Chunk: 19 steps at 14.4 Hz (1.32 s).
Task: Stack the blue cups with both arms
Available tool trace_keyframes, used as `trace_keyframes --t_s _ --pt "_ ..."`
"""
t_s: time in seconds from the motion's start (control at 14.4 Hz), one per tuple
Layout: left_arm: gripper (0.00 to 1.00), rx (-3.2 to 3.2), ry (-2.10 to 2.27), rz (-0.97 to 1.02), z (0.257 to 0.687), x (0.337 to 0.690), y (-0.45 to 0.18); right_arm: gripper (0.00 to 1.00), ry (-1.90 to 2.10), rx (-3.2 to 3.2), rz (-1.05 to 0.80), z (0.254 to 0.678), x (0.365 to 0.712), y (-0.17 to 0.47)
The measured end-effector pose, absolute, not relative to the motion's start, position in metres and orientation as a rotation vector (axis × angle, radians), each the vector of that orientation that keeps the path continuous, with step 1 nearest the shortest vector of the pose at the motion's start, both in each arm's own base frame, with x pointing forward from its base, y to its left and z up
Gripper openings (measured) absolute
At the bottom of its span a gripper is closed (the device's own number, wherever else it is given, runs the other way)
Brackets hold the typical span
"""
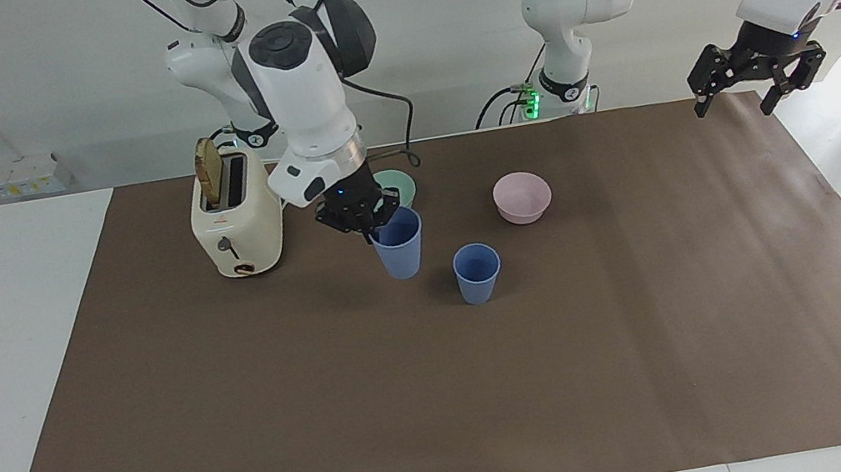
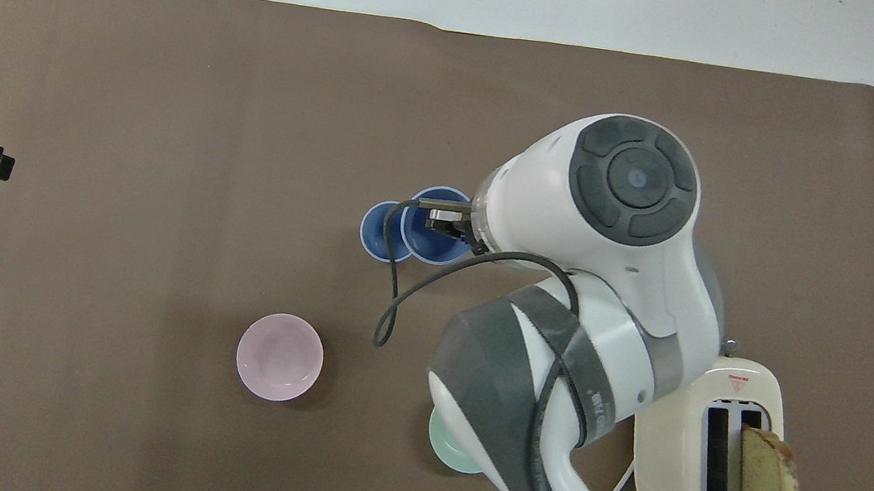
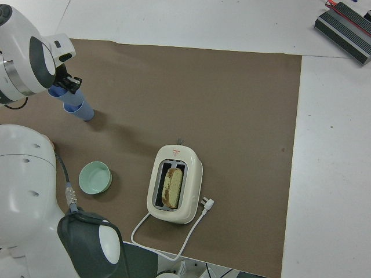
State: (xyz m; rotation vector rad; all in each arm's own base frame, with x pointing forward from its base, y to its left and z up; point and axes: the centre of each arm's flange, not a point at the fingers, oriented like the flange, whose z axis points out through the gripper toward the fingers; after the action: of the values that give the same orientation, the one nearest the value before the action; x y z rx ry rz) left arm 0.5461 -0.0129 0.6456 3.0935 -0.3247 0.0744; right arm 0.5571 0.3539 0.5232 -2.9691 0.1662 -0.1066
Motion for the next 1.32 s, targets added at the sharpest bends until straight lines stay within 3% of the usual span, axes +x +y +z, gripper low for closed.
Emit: trace_keyframes --t_s 0.21,0.69,1.32 --pt "1.00 3.094 -0.323 0.075 0.646 0.546 -0.012 0.05 0.202 -2.962 -0.081 0.507 0.559 0.390" --pt "1.00 3.094 -0.321 0.078 0.646 0.546 -0.012 0.05 0.215 -2.979 -0.099 0.485 0.574 0.387" --pt "1.00 3.094 -0.318 0.078 0.647 0.546 -0.011 0.05 0.199 -3.025 -0.027 0.429 0.569 0.394"
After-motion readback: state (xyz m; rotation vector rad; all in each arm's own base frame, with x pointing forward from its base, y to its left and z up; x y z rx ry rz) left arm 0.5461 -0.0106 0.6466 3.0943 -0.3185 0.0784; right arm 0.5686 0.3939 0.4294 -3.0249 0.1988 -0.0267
